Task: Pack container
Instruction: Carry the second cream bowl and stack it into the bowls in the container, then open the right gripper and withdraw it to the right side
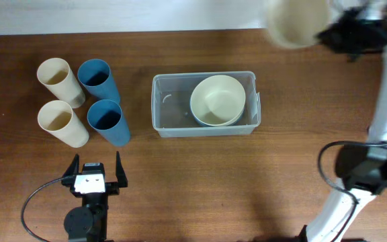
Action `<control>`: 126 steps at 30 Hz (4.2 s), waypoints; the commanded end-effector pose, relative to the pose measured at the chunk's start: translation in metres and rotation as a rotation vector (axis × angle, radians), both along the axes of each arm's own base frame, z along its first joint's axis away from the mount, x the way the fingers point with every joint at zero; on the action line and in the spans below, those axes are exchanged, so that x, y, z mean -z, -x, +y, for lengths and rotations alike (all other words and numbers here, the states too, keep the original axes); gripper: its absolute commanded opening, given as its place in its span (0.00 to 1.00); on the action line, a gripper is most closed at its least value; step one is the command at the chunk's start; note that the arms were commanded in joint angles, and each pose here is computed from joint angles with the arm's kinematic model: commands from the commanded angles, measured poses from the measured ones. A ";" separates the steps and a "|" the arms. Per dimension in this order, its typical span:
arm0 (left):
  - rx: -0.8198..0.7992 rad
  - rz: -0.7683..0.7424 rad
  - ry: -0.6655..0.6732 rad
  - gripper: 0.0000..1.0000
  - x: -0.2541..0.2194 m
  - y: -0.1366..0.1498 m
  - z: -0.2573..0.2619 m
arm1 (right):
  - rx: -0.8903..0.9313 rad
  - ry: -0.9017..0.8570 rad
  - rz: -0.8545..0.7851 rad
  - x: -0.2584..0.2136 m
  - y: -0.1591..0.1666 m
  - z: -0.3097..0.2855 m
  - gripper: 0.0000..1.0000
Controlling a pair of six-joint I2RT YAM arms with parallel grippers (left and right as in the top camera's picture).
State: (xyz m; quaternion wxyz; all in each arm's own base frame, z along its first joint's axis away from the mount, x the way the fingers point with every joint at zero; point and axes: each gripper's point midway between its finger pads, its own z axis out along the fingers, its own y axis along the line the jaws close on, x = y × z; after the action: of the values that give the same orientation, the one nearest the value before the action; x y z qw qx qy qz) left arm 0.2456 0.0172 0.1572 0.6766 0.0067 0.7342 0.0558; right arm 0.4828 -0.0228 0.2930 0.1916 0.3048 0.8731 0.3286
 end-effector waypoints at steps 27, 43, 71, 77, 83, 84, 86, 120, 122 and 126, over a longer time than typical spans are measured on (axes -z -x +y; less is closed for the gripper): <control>0.019 0.003 -0.018 1.00 0.001 0.000 -0.003 | -0.444 0.368 0.401 0.166 0.076 0.131 0.04; 0.019 0.003 -0.018 1.00 0.001 0.000 -0.003 | -0.440 0.384 0.260 0.156 0.045 0.136 0.50; 0.019 0.003 -0.018 1.00 0.001 0.000 -0.003 | -0.468 0.450 0.312 0.186 0.042 0.127 0.04; 0.019 0.003 -0.018 1.00 0.001 0.000 -0.003 | -0.554 0.349 0.241 0.179 0.040 0.148 0.04; 0.019 0.003 -0.018 1.00 0.001 0.000 -0.003 | -0.547 0.372 0.252 0.181 0.041 0.144 0.82; 0.019 0.003 -0.018 1.00 0.001 0.000 -0.003 | -0.546 0.370 0.254 0.181 0.041 0.144 0.96; 0.019 0.003 -0.018 1.00 0.001 0.000 -0.003 | -0.541 0.369 0.262 0.181 0.042 0.144 0.99; 0.019 0.003 -0.018 1.00 0.001 0.000 -0.003 | 0.510 0.464 0.551 0.074 0.126 -0.212 0.99; 0.019 0.003 -0.018 1.00 0.001 0.000 -0.003 | 0.500 0.455 0.597 0.086 0.133 -0.211 0.99; 0.017 0.003 -0.018 1.00 0.001 0.000 -0.003 | 0.481 0.463 0.674 0.108 0.142 -0.211 0.99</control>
State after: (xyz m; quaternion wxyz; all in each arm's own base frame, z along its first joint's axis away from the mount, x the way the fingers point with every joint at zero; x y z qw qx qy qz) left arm 0.2456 0.0172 0.1572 0.6766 0.0067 0.7342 0.0558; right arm 0.3463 -0.2337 0.1984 0.0528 0.5313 0.8448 -0.0339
